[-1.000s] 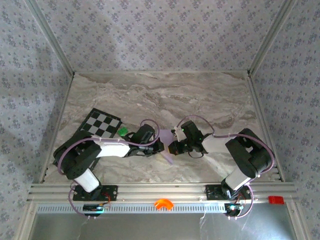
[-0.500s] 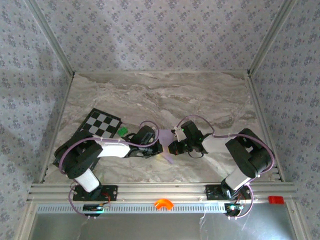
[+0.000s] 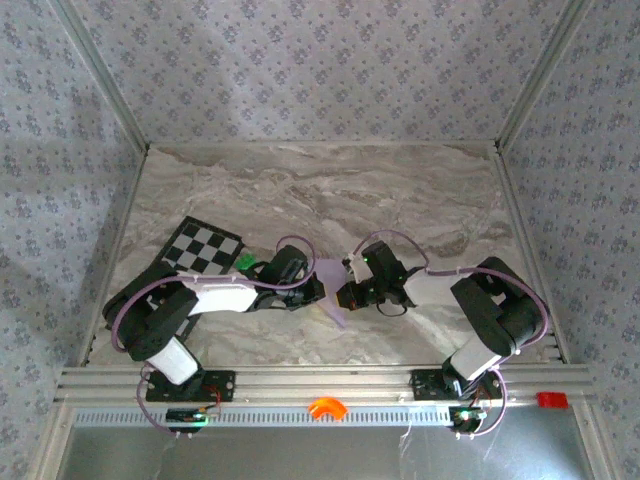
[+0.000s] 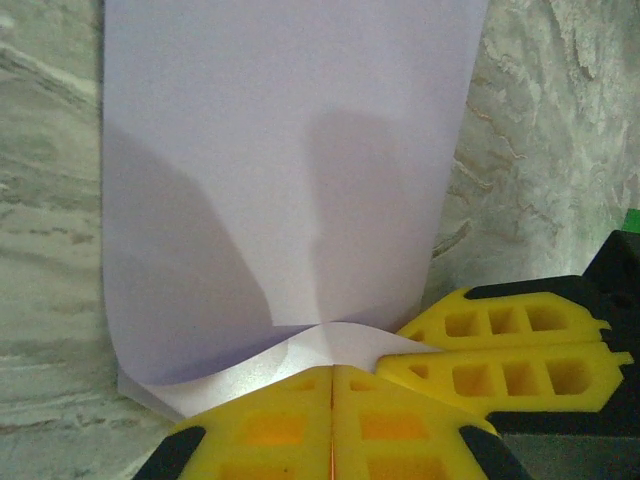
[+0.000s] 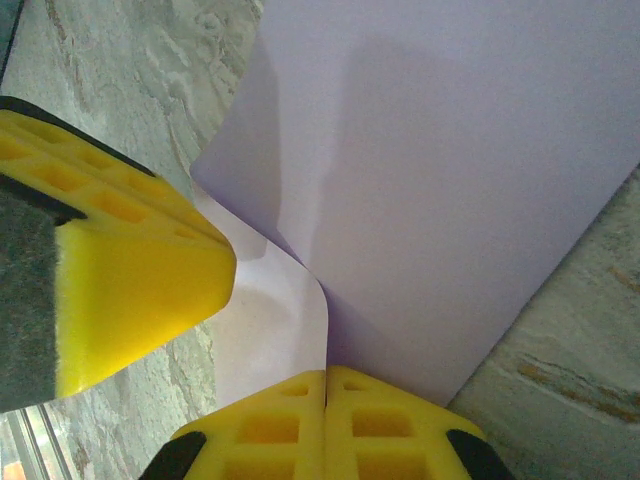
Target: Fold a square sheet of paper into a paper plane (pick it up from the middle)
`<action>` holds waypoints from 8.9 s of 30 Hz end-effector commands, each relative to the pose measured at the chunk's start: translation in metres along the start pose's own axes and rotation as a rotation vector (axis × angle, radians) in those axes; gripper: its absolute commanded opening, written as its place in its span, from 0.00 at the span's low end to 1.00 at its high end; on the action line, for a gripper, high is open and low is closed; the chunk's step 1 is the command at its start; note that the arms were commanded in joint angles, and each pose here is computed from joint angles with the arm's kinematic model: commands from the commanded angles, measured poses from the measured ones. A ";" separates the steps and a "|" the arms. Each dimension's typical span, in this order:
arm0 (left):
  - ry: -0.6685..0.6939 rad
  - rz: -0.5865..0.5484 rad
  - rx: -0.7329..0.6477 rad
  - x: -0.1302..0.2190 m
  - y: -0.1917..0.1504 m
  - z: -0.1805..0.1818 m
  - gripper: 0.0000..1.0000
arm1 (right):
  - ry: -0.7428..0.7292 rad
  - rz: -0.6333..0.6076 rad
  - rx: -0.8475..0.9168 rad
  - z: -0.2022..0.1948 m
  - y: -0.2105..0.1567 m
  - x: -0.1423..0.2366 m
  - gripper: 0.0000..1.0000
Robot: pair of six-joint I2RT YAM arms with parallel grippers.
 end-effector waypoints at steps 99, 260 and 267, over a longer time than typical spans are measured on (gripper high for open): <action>0.218 0.068 0.010 -0.010 -0.034 0.074 0.02 | 0.103 0.111 -0.357 0.034 -0.057 0.043 0.04; -0.014 -0.177 0.013 0.044 0.021 0.022 0.28 | -0.036 -0.178 -0.224 0.003 0.002 0.059 0.44; -0.053 -0.160 0.033 0.046 0.023 0.021 0.33 | 0.037 -0.119 -0.211 0.013 0.009 0.042 0.44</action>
Point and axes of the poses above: each hand's point on the last joint's axis, 136 mm out from that joint toward the fingers, its own x axis back along the fingers, its own z axis along the line the jaws close on, y = z × x, the point moved 1 cm from there along x, back along the fingers, and after that the axes turned 7 degrees about -x, right-handed, at the moved point
